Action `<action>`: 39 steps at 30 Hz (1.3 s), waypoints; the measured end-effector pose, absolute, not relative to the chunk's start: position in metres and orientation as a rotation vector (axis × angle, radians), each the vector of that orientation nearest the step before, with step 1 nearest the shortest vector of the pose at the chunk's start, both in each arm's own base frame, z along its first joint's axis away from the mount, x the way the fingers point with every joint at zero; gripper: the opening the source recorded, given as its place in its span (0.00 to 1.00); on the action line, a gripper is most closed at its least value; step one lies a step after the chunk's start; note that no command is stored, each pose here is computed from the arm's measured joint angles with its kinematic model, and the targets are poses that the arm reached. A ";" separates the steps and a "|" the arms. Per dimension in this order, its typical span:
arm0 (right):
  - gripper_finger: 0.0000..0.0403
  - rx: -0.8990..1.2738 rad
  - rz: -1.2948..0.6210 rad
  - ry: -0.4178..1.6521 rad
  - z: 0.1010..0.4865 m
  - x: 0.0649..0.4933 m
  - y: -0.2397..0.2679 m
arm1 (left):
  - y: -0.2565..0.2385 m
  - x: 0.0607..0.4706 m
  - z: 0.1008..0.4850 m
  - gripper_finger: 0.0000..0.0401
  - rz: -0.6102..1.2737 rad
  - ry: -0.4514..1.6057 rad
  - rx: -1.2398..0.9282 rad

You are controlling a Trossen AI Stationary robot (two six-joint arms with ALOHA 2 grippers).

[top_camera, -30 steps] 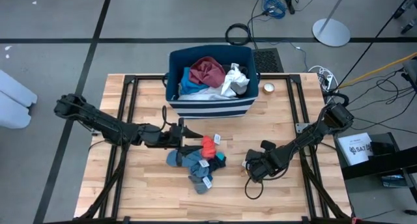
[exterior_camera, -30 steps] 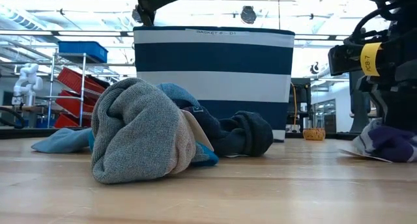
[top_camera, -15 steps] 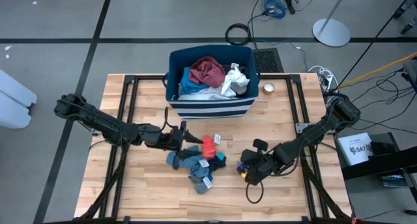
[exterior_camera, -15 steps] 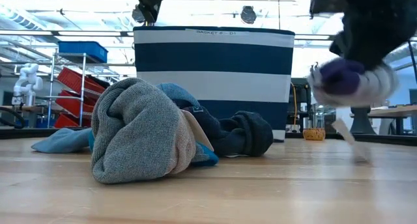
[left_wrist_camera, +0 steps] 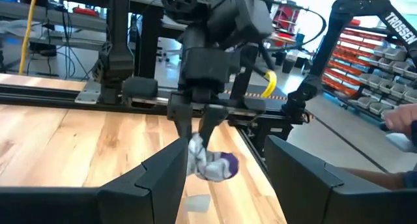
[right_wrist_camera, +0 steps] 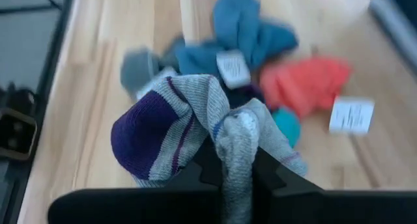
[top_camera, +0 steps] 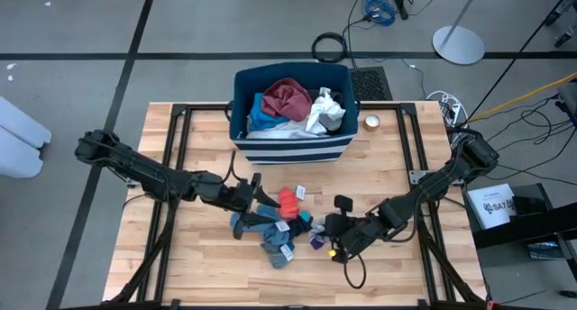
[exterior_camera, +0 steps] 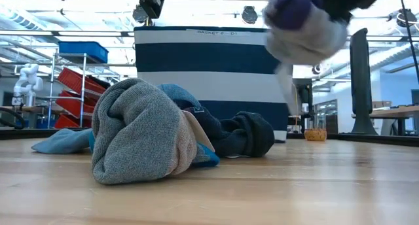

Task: Sort clothes
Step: Put the gray pair of socks into the blue laundry organizer

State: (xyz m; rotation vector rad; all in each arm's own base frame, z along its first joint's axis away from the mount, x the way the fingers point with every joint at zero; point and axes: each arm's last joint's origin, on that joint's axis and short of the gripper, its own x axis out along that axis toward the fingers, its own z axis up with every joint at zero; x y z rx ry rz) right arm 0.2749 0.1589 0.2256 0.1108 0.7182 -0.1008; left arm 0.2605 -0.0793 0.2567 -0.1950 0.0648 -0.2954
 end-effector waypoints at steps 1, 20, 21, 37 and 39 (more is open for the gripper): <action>0.04 0.099 -0.096 0.688 0.228 0.277 0.160 | -0.079 0.260 0.257 0.53 -0.298 0.065 -0.194; 0.04 0.136 -0.029 0.379 0.255 0.293 0.168 | -0.106 0.291 0.241 0.53 -0.378 0.014 0.237; 0.04 0.142 -0.028 0.372 0.256 0.293 0.169 | -0.108 0.293 0.241 0.53 -0.380 0.015 0.248; 0.04 0.216 -0.013 0.289 0.265 0.296 0.170 | -0.121 0.318 0.241 0.53 -0.392 0.012 0.261; 0.04 0.236 -0.012 0.275 0.266 0.297 0.170 | -0.123 0.319 0.242 0.53 -0.398 0.004 0.292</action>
